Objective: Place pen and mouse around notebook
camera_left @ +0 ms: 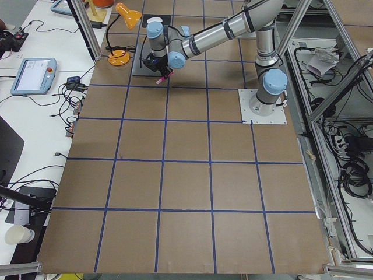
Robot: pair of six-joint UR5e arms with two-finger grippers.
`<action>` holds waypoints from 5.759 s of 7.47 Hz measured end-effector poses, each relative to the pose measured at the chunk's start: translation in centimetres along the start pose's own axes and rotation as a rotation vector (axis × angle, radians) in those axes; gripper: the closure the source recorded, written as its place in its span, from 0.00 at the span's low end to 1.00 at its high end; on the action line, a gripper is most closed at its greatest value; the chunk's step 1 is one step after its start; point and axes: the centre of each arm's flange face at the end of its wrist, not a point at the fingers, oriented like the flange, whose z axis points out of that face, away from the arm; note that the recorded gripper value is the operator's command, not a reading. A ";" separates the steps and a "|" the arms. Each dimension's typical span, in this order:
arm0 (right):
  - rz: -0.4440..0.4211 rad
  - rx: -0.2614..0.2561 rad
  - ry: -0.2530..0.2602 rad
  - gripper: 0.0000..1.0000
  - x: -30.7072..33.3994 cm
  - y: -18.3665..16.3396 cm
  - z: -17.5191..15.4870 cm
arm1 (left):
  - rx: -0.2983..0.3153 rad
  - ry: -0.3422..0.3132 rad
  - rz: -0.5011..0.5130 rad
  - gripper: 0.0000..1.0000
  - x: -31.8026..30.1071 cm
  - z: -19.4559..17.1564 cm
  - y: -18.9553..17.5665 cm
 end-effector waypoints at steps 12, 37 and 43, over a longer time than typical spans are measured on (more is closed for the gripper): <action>0.050 -0.003 0.010 0.00 -4.9 2.0 -0.3 | -0.023 -0.015 -0.331 1.00 2.6 5.7 12.1; 0.146 0.013 0.034 0.00 -4.5 1.4 -1.7 | 0.041 -0.016 0.896 0.00 -4.6 -19.2 -6.8; 0.177 0.017 0.034 0.00 -4.5 1.5 -1.9 | 0.036 -0.030 1.095 0.00 -9.8 -20.9 -4.3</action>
